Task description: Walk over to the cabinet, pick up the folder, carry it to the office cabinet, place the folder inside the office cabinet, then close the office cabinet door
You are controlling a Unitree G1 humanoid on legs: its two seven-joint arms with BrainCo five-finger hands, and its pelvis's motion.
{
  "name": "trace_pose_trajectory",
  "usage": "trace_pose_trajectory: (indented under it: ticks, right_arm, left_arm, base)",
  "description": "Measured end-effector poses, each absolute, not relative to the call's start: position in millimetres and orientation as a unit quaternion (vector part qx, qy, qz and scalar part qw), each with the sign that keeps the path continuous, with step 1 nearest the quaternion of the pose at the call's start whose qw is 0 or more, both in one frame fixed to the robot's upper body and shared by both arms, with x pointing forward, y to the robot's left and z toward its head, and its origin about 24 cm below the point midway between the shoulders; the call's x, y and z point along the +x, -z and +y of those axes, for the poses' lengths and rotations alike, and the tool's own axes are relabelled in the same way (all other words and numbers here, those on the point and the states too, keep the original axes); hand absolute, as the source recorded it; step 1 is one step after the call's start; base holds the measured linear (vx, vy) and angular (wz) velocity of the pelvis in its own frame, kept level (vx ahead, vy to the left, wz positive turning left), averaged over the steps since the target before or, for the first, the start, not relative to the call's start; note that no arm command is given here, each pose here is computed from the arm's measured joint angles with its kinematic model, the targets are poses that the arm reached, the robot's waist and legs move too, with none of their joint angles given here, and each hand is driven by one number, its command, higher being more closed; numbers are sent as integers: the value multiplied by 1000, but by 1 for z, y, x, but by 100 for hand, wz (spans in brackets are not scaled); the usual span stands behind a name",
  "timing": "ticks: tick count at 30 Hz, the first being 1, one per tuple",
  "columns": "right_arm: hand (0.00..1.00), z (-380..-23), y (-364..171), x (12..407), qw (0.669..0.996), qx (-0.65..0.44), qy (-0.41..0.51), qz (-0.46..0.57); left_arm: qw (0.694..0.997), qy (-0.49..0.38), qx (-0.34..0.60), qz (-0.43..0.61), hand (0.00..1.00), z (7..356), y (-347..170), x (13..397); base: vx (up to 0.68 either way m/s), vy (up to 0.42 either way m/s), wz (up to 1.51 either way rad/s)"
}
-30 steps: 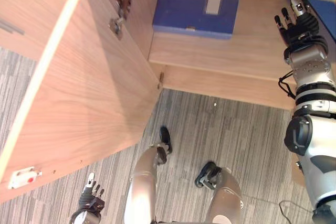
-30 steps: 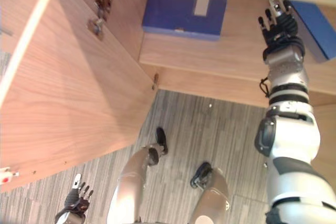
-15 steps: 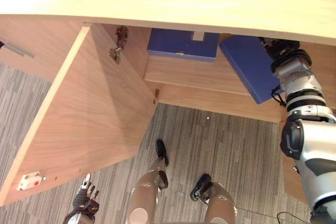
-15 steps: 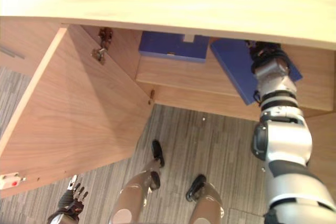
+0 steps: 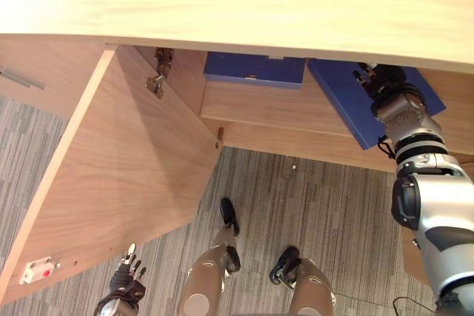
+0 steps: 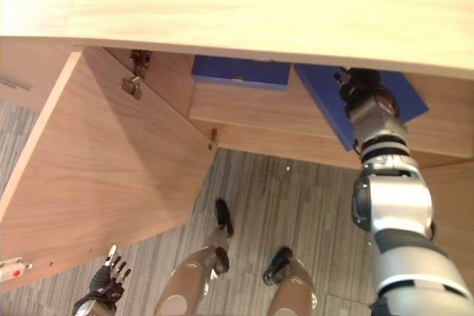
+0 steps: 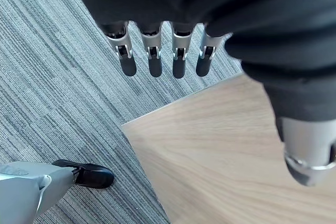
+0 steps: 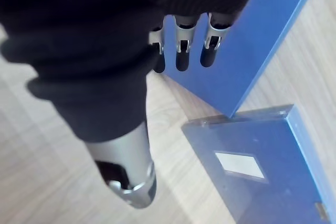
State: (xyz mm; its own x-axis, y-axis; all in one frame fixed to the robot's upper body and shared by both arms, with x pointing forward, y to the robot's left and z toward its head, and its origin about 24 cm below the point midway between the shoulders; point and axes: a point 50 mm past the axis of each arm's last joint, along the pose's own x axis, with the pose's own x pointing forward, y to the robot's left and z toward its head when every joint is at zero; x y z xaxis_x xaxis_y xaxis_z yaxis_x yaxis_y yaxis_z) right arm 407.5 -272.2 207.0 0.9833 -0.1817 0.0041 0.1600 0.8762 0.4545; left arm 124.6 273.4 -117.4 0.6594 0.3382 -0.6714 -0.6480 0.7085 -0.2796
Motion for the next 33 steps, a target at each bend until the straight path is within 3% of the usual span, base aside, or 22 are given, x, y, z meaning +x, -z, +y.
trace_pose_trajectory:
  ticks: [4,7,10,13,19,21,25,27,33]
  right_arm:
    - [0,-250,-196,413,984,168,65,8]
    - [0,-199,-158,411,992,120,-5,33]
    - [0,-140,-130,381,979,177,-99,-11]
    - [0,-112,-59,325,954,280,-96,37]
    - [0,-125,88,213,906,309,44,286]
    - [0,-136,135,160,851,319,126,397]
    - [0,-166,155,130,768,414,282,400]
    - [0,-179,158,119,743,427,339,388]
    - [0,-183,165,92,772,312,304,462]
  left_arm:
    - [874,-281,-257,302,0,273,118,125]
    - [865,-291,-260,314,0,270,122,121]
    - [855,-307,-263,325,0,264,126,114]
    - [849,-301,-260,349,0,252,133,105]
    - [869,-214,-217,391,0,212,141,123]
    - [884,-157,-190,398,0,190,140,143]
    - [891,-85,-143,423,0,158,143,149]
    - [885,-77,-140,438,0,150,147,142]
    - [875,-71,-131,461,0,149,153,131]
  base:
    - [46,-88,-2]
    - [68,-93,-8]
    - [73,-68,-23]
    - [84,-58,-17]
    - [87,-2,-19]
    - [35,-13,-9]
    - [-27,-18,-30]
    - [-20,-27,-11]
    - [12,-20,2]
